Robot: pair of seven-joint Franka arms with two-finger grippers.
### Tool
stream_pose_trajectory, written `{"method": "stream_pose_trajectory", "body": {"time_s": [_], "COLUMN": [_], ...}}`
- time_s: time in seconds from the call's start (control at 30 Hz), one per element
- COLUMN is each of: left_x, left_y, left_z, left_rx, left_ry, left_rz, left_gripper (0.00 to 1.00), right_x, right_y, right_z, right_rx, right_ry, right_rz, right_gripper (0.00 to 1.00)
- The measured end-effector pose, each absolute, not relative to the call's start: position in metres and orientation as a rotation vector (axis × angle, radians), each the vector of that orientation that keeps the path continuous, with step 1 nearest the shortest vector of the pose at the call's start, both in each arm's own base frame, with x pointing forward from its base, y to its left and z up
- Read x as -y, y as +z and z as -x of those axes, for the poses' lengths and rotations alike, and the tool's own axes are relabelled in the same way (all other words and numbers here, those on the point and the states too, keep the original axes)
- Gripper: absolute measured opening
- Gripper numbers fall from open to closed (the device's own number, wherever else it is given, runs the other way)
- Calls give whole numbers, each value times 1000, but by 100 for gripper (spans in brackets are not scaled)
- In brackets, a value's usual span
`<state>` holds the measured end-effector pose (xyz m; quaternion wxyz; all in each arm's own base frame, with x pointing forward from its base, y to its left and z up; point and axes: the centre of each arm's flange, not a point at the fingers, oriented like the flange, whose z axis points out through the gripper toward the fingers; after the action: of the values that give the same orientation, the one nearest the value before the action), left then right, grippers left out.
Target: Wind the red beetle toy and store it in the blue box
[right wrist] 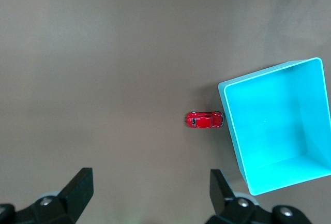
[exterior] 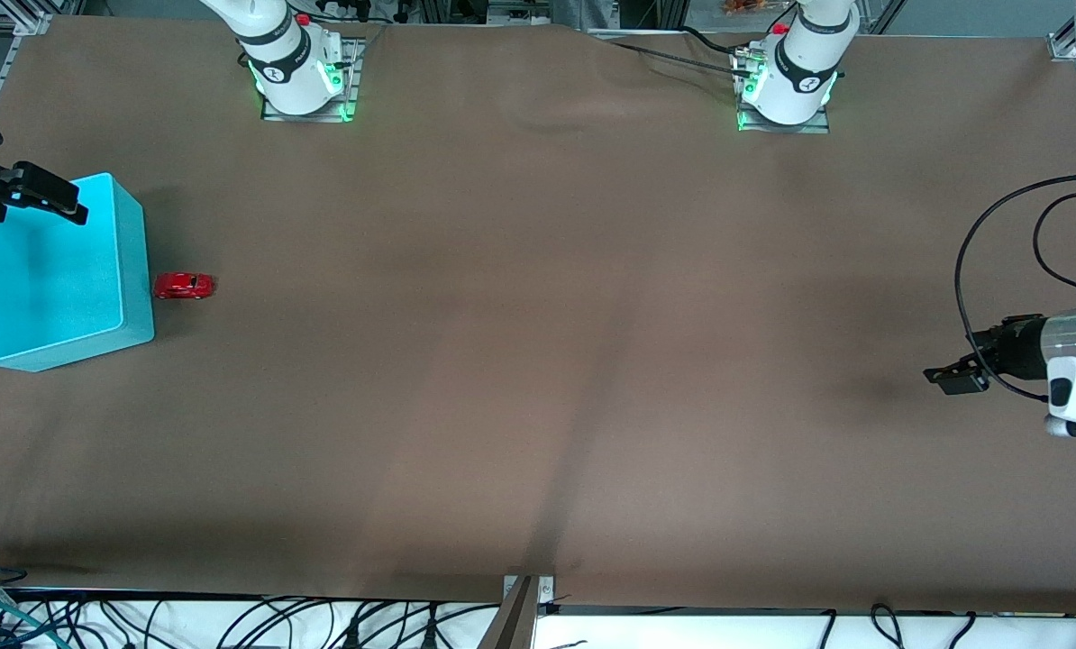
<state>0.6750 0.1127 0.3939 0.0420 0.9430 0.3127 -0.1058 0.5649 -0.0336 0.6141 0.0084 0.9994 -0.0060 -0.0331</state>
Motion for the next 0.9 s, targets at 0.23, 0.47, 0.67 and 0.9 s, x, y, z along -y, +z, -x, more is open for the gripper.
{"method": "stream_pose_trajectory", "body": {"time_s": [0.23, 0.47, 0.67, 0.9], "left_x": [-115, -111, -102, -98], "left_y": [422, 462, 498, 529], "left_z": [-679, -685, -681, -673], "left_rx": [-841, -705, -572, -408], "left_ry": [-242, -121, -35, 42], "left_rz": [-2917, -2945, -2990, -3059], "left_gripper": [100, 100, 100, 100], "right_x": [33, 33, 33, 34], "right_y": [614, 614, 614, 614], "right_z": [-565, -565, -565, -565], "right_rx": [16, 15, 15, 16], "right_ry": [-104, -104, -104, -104], "right_rz": [-3123, -3121, -3118, -3116], "right_gripper": [100, 100, 100, 100]}}
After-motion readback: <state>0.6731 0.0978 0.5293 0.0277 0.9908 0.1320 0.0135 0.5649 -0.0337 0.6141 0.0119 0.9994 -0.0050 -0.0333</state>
